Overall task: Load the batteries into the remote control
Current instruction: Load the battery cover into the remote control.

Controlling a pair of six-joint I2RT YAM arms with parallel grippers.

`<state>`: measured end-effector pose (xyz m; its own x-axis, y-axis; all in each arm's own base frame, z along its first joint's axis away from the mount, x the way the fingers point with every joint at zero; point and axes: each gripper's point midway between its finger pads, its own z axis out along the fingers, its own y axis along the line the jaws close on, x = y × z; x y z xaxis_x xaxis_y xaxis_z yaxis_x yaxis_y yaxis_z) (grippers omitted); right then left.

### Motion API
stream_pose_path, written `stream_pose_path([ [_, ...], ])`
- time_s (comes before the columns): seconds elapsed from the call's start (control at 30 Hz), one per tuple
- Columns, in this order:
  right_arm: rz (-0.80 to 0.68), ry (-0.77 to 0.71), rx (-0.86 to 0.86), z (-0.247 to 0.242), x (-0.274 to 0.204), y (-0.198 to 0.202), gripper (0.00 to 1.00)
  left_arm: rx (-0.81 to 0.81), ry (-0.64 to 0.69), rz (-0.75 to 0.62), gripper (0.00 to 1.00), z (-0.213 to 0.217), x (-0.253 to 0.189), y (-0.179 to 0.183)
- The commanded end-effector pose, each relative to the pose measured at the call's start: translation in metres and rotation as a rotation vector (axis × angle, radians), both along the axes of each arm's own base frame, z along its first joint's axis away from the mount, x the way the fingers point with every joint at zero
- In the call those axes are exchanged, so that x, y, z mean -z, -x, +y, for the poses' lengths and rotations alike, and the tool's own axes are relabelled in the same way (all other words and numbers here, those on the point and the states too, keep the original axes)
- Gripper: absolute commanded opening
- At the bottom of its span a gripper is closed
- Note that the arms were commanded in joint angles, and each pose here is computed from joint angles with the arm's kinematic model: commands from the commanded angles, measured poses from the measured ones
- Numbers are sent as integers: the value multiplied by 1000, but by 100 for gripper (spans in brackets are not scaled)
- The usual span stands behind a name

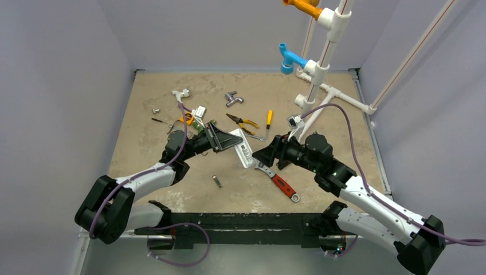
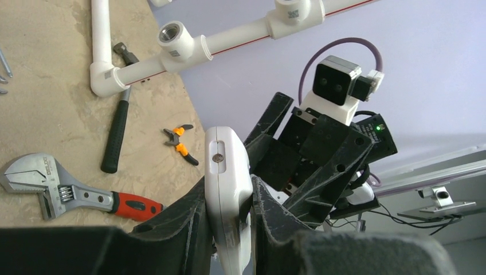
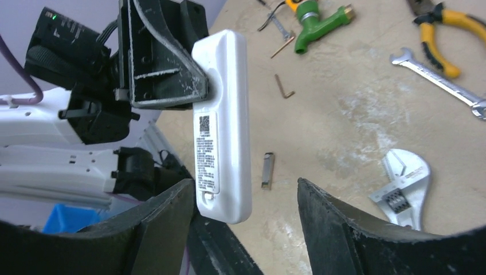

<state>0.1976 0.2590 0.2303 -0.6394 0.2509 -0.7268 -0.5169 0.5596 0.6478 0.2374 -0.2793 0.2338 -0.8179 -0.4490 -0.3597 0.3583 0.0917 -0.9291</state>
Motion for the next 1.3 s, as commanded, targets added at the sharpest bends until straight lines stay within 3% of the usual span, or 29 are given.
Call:
stream_pose_path([
  [0.0,-40,-141,-106,20,-20,8,66,36,72,-186,0,-2,-50,8],
  [0.3,-46,-265,-147,31,-35,11,68,97,118,-264,0,-3,-67,20],
  [0.77,-20,-262,-164,34,-32,11,62,145,159,-283,0,-9,-75,19],
  [1.17,-10,-246,-177,42,-31,6,46,139,148,-283,0,-9,-74,20],
  [1.27,-10,-242,-189,44,-32,6,37,137,147,-283,0,-9,-74,20],
])
